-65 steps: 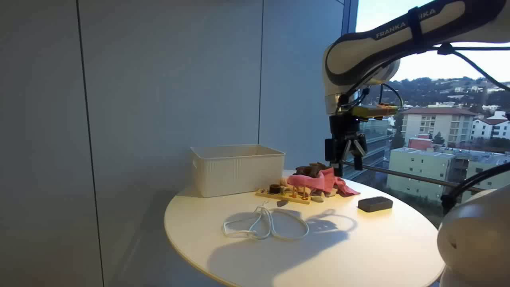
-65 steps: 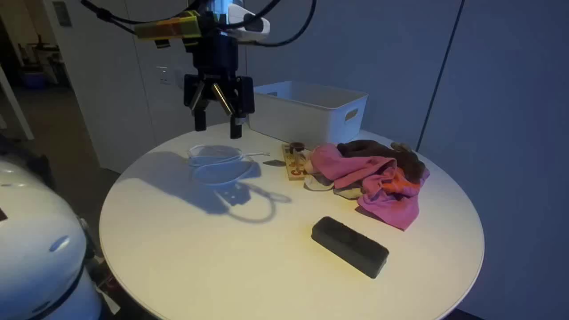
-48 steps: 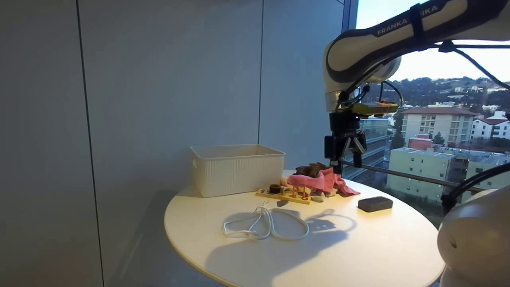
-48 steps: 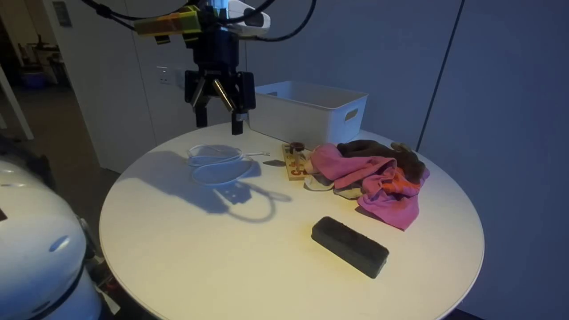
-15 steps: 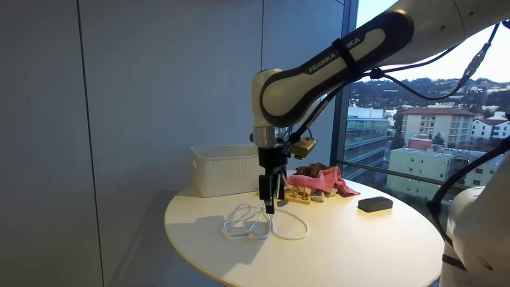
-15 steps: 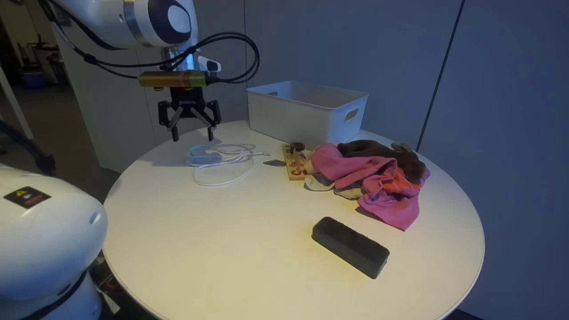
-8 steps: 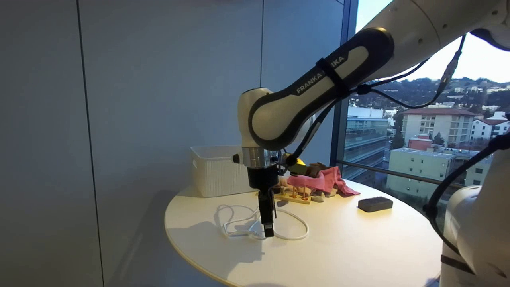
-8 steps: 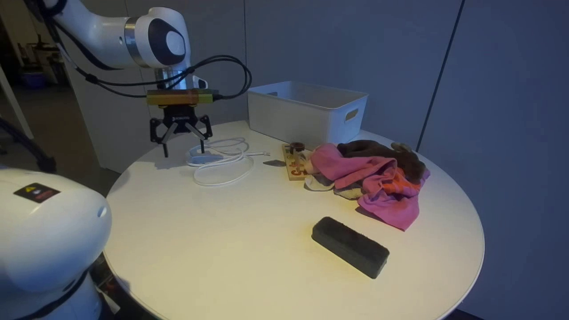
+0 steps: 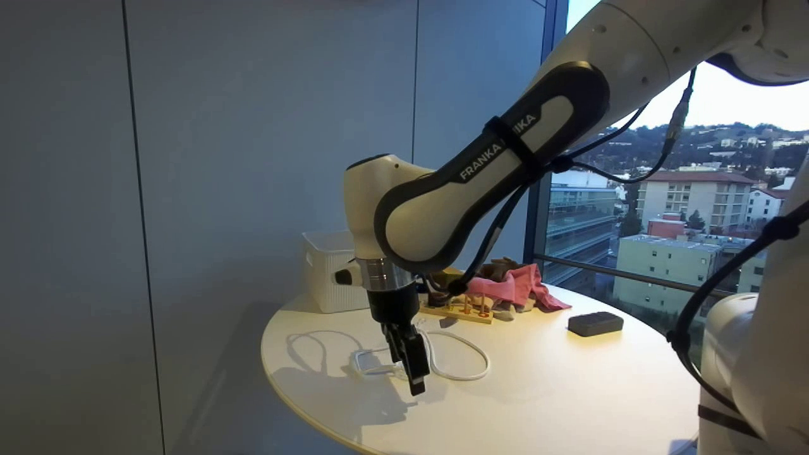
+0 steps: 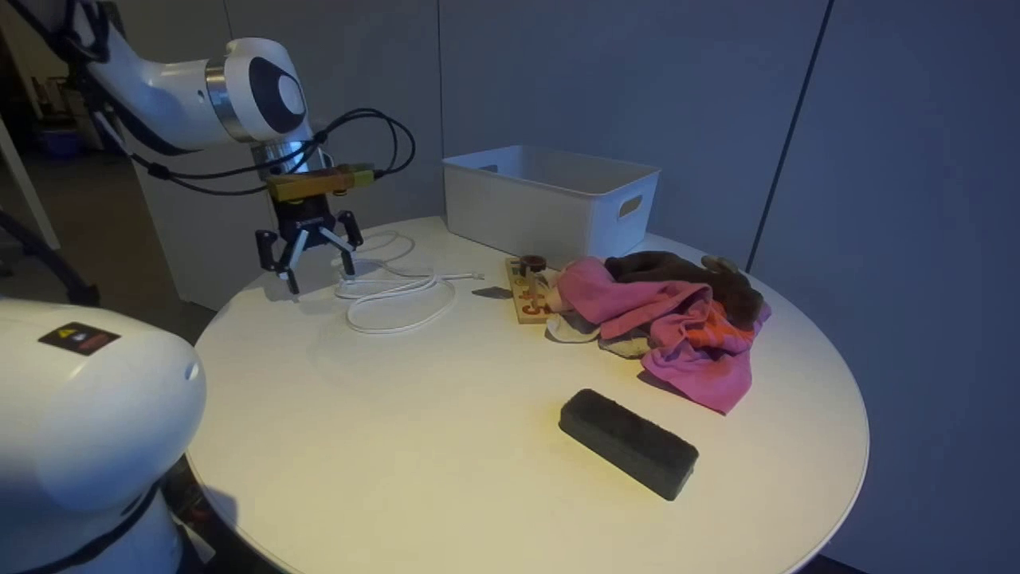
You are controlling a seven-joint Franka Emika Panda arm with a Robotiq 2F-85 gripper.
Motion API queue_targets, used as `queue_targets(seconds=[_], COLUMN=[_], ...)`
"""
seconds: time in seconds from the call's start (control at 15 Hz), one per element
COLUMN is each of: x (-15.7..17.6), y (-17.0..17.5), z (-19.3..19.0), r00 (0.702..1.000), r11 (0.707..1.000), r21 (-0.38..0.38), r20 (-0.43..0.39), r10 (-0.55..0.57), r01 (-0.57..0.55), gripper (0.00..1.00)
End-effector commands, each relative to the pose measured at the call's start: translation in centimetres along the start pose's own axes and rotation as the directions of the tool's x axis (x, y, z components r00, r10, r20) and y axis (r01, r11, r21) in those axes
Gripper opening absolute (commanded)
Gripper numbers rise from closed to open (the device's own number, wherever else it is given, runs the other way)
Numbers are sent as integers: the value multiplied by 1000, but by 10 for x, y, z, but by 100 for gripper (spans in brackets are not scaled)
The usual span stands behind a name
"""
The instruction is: Move the ends of the shoelace to either side
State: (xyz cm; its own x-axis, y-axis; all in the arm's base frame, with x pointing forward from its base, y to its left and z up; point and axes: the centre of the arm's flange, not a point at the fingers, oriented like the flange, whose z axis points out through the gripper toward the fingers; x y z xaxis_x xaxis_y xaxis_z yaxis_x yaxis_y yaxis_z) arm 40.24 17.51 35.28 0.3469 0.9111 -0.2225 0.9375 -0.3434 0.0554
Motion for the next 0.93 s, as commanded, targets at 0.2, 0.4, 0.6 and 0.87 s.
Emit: queue_targets(seconds=[0.2, 0.4, 0.6, 0.87], x=[12, 13, 13, 14], y=[26, 41, 57, 63], z=[-26, -28, -22, 0], r00=[968, 955, 961, 976], r11=[954, 948, 962, 982], r21=[-167, -155, -119, -28], r20=[0, -64, -98, -113], r10=[-253, -290, -258, -188], r01=[249, 277, 246, 186], gripper=[100, 100, 100, 100])
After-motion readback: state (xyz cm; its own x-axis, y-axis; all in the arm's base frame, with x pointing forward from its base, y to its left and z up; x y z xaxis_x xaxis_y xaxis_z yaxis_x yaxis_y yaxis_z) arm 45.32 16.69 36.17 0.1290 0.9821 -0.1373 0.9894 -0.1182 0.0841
